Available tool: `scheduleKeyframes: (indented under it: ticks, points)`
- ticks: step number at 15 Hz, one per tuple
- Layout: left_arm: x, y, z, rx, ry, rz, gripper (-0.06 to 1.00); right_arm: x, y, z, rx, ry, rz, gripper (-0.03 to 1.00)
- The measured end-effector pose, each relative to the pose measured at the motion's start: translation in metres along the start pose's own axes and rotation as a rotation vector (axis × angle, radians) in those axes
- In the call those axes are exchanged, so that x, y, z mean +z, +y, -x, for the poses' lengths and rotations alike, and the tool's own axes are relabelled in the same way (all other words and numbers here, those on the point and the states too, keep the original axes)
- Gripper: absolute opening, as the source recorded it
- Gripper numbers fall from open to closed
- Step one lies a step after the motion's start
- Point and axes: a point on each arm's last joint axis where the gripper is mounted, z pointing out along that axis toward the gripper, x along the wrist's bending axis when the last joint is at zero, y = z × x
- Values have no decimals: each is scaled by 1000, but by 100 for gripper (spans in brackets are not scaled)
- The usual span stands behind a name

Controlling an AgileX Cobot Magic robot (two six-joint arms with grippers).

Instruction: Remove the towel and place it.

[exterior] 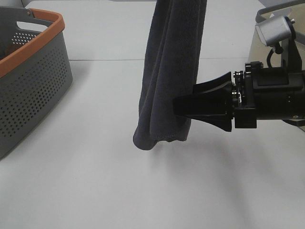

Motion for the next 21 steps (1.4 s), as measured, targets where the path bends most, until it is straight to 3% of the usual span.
scheduleKeyframes:
  ticks: [4, 7, 12, 15, 17, 18, 19, 21]
  points:
    - [0, 0, 0, 0, 0, 0, 0, 26, -10, -21, -58, 105, -82, 56]
    - [0, 0, 0, 0, 0, 0, 0, 42, -23, -20, -135, -31, -218, 56]
    - [0, 0, 0, 0, 3, 1, 0, 48, 4, -6, -179, -161, -192, 55]
    - [0, 0, 0, 2, 4, -1, 0, 50, 8, -17, -147, -43, -150, 54]
    - [0, 0, -1, 3, 6, -3, 0, 50, 9, -21, -114, -8, -139, 48]
    - [0, 0, 0, 3, 1, -5, 0, 50, 9, -21, -90, -9, -138, 43]
    - [0, -1, 0, 4, 1, -6, 0, 50, 7, -22, -49, -3, -164, 31]
    - [0, -1, 0, 4, 0, -7, 0, 45, 8, -29, -48, 5, -192, 24]
